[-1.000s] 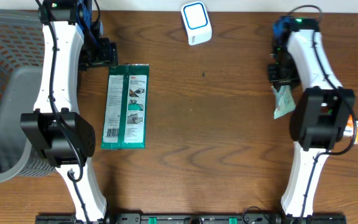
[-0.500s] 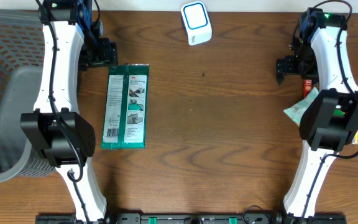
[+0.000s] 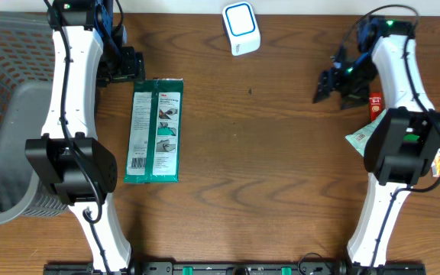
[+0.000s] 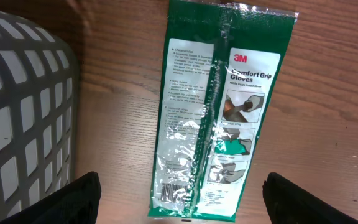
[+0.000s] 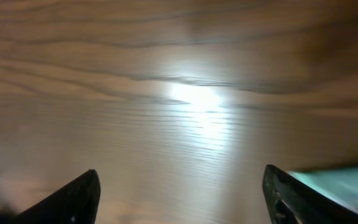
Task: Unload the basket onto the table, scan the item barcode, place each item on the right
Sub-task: 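Move the right gripper right and drop the pouch near the jar, then reach both grippers to the green gloves pack and grasp its edges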
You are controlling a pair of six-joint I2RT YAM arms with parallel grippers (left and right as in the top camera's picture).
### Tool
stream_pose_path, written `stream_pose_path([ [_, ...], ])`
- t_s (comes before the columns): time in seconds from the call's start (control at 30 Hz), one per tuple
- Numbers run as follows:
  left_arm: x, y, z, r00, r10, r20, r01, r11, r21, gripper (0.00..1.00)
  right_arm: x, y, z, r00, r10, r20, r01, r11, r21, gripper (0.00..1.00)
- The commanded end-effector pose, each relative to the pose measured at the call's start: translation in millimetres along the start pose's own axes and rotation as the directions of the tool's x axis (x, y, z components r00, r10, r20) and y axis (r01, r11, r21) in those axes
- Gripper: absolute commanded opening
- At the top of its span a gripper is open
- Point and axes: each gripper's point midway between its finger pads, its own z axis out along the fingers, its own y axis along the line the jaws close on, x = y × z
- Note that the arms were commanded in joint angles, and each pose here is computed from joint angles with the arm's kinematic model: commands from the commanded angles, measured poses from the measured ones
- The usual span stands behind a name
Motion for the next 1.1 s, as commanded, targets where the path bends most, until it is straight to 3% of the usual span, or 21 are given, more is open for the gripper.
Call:
stream_pose_path([
  [0.0,1,2,-11,1.0,-0.004,0.024,0.004,1.0,-0.003,0.84,11,61,21,0.996,-0.09,-0.018,0.086,0.982,-0.168,0.86],
  [0.13,1,2,-11,1.0,-0.004,0.024,0.004,1.0,-0.003,0.84,16,107,66,0.984,-0.177,-0.009,0.171,0.962,-0.212,0.99],
  [0.5,1,2,-11,1.0,-0.004,0.024,0.004,1.0,-0.003,0.84,53,205,173,0.966,-0.255,0.048,0.26,0.94,-0.221,0.99],
  [0.87,-1,1,-11,1.0,-0.005,0.03,0.005,1.0,0.002,0.84,79,237,199,0.944,-0.325,0.062,0.331,0.925,-0.187,0.99],
  [0.97,15,-18,-12,0.999,-0.024,-0.039,0.028,0.993,0.116,0.84,80,239,201,0.94,-0.334,0.069,0.341,0.925,-0.169,0.99],
  [1.07,17,-19,-12,0.999,-0.024,-0.049,0.029,0.992,0.121,0.84,79,240,201,0.938,-0.337,0.077,0.346,0.923,-0.171,0.99],
])
